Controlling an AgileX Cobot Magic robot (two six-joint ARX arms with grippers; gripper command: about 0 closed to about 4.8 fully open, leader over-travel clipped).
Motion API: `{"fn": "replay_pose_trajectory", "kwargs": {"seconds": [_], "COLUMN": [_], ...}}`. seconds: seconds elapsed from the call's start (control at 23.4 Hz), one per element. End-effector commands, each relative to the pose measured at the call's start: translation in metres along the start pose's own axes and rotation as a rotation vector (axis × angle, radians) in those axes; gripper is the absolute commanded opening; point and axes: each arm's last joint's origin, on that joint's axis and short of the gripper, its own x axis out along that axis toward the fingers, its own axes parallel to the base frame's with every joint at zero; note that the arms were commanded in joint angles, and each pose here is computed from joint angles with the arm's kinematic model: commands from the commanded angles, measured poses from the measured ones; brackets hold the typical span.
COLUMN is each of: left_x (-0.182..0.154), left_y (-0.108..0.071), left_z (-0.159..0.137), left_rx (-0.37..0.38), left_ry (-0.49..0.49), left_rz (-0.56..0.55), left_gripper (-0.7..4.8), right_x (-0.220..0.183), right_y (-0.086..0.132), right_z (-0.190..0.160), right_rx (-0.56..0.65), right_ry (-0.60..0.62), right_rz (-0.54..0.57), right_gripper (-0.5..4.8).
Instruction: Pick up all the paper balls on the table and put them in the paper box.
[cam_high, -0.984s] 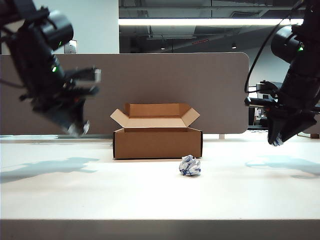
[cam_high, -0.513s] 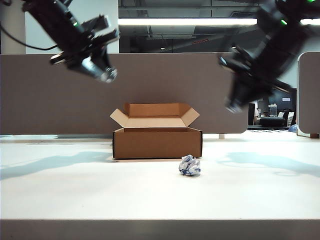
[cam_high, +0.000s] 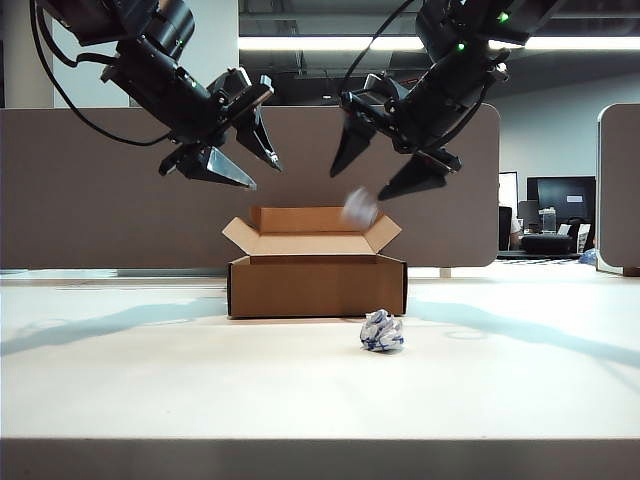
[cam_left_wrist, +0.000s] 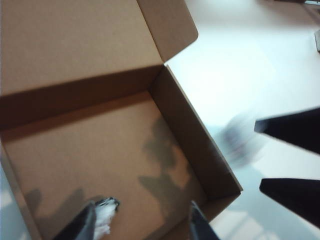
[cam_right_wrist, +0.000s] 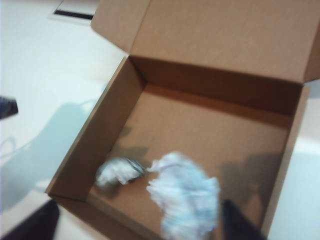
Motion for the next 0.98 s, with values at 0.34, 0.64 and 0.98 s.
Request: {"fn": "replay_pose_trajectory", "kwargs": {"seconds": [0.34, 0.64, 0.98], "left_x": [-0.036, -0.095, -0.125], "left_y": [-0.018, -0.041, -0.046], "left_z": [-0.001, -0.011, -0.043], "left_rx": [0.139, 0.186, 0.176], "left_ry": [0.119, 0.298, 0.504], "left_rz": [-0.039, 0.092, 0.19], "left_gripper": [2.41, 2.41, 2.1], "right_x": [-0.034, -0.054, -0.041], "right_y": [0.011, 0.021, 0.057], "right_z": [-0.003, -0.032, -0.05], "right_rx": [-0.072, -0.017, -0.191], "right_ry": [0.15, 0.468, 0.561], "right_rz": [-0.015, -0.104, -0.213], "right_gripper": [4.09, 4.09, 4.09]}}
